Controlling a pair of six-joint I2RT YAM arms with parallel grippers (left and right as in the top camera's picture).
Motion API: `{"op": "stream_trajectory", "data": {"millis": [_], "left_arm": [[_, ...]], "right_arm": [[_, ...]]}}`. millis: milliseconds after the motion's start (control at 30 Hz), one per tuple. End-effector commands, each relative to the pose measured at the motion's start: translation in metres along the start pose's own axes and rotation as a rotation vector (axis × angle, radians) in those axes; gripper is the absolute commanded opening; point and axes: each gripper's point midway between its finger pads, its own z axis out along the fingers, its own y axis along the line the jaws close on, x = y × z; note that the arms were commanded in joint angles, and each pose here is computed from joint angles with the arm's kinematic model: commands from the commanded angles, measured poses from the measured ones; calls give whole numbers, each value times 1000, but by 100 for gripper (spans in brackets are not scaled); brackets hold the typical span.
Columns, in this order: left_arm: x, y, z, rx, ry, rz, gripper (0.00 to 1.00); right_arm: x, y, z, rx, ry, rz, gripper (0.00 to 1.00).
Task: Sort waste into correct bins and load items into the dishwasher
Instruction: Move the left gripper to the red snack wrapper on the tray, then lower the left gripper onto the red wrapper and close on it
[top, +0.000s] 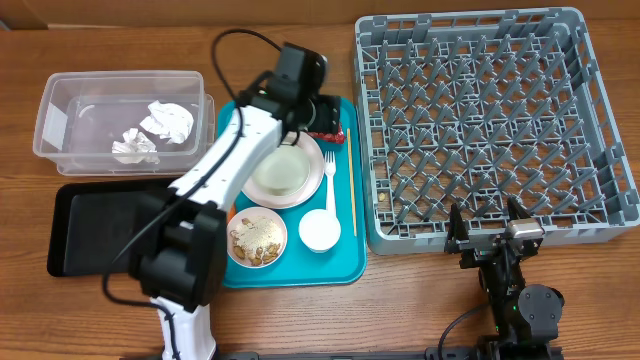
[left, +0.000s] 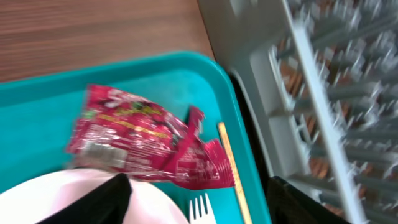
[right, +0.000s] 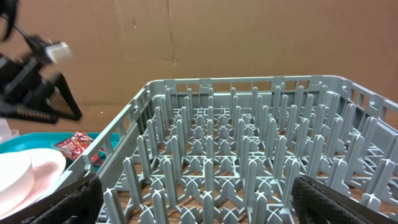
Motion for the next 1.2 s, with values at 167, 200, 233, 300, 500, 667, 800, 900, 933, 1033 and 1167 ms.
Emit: {"op": "stream_trajectory", "data": {"millis": [167, 200, 233, 300, 500, 667, 800, 900, 933, 1033, 1167], "left_arm": [[17, 2, 28, -107, 50, 192, 80], [18, 2, 28, -108, 51, 193, 80], [18, 2, 29, -107, 53, 202, 80], [19, 3, 31, -111, 57, 227, 80], [25, 7, 34, -130, 78, 352, 84], [29, 7, 35, -125, 97, 469, 90], [33, 4, 35, -120, 116, 523, 90], [38, 5, 36, -119, 130, 541, 89], [40, 5, 36, -118, 134, 541, 89], [45, 7, 38, -117, 146, 539, 89], [51, 9, 43, -113, 146, 539, 89]], "right_arm": [[1, 0, 0, 2, -6, -1, 100], [1, 0, 0, 2, -6, -1, 100], [1, 0, 0, 2, -6, -1, 100], [1, 0, 0, 2, -6, -1, 100], [1, 0, 0, 2, -6, -1, 100], [1, 0, 0, 2, -6, -1, 100], [1, 0, 0, 2, -6, -1, 100], [1, 0, 0, 2, -6, -1, 100], [2, 0, 0, 2, -5, -1, 100], [1, 0, 0, 2, -6, -1, 100], [1, 0, 0, 2, -6, -1, 100]]}}
